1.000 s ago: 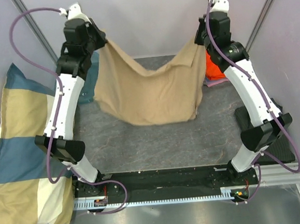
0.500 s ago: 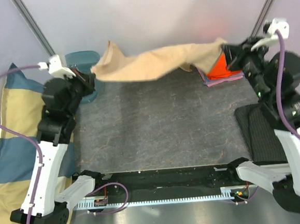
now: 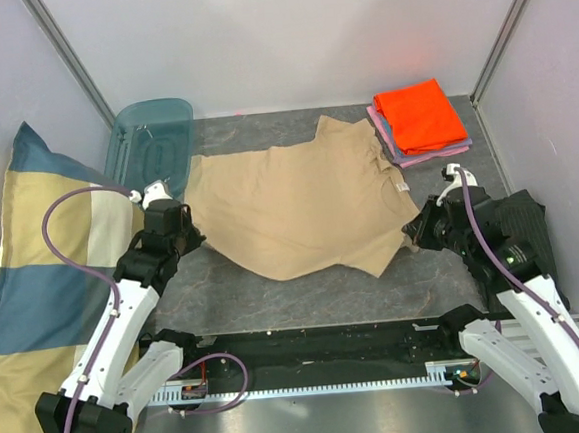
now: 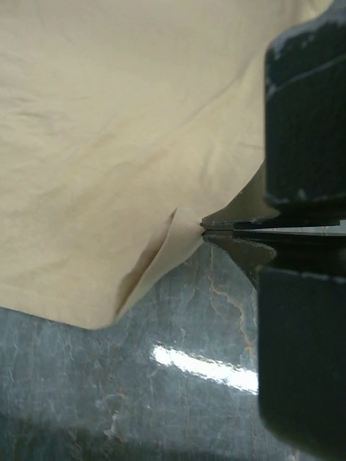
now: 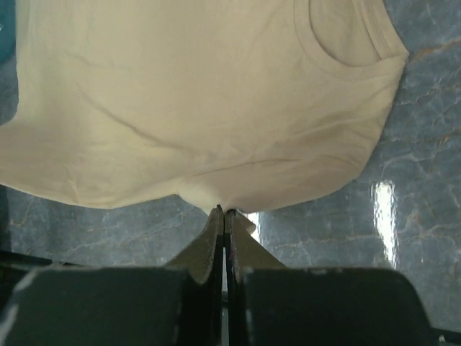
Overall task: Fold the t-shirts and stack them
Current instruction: Flatten out the tshirt
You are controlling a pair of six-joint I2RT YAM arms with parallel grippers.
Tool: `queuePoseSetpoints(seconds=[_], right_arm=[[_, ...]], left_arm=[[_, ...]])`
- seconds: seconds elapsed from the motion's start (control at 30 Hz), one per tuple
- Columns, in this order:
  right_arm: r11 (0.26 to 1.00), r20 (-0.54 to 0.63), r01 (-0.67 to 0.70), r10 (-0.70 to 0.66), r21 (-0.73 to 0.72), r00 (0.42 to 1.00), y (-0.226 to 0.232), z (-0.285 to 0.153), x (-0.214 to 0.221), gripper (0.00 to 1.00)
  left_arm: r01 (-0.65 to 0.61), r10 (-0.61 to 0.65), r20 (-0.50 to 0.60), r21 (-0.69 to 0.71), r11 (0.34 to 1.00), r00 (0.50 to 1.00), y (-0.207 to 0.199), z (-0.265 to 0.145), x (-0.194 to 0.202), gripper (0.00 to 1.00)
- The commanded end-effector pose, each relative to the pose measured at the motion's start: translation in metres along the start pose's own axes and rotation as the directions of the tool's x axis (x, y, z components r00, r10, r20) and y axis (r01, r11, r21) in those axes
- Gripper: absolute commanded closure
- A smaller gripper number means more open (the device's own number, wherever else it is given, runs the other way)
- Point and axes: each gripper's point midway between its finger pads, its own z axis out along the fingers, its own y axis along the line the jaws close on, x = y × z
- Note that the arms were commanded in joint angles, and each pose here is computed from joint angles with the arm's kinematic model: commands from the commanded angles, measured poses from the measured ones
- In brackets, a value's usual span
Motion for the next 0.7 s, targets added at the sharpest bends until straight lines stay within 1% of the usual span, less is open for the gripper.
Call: queuePoseSetpoints(seconds=[0.0, 0.2, 0.27, 0.3, 0.5, 0.67], right_arm=[[0.996, -0.029, -0.091, 0.091, 0.000, 0.995, 0.000, -0.011, 0.013, 1.00], [0.990, -0.099, -0.124, 0.130, 0.062, 0.987, -0.013, -0.015, 0.034, 1.00], [0.989, -0.147, -0.137, 0.144, 0.057, 0.979, -0.014, -0.014, 0.048, 1.00], [0.987, -0.171, -0.138, 0.150, 0.078, 0.974, -0.019, -0.011, 0.057, 1.00], [0.982, -0.244, -0.142, 0.168, 0.123, 0.955, -0.031, -0.010, 0.082, 1.00], [0.979, -0.285, -0.125, 0.168, 0.162, 0.944, -0.041, -0.011, 0.095, 1.00]], left_arm=[[0.049, -0.048, 0.003, -0.097, 0.994, 0.999, 0.021, 0.003, 0.010, 0.98], [0.054, -0.067, -0.068, -0.176, 0.983, 0.995, 0.038, 0.011, 0.037, 0.98], [0.067, -0.084, -0.084, -0.191, 0.979, 0.993, 0.043, 0.014, 0.046, 0.98], [0.068, -0.088, -0.094, -0.203, 0.977, 0.992, 0.046, 0.015, 0.052, 0.98], [0.099, -0.129, -0.114, -0.243, 0.965, 0.985, 0.058, 0.012, 0.069, 0.98], [0.135, -0.167, -0.105, -0.260, 0.956, 0.980, 0.063, 0.008, 0.073, 0.98]])
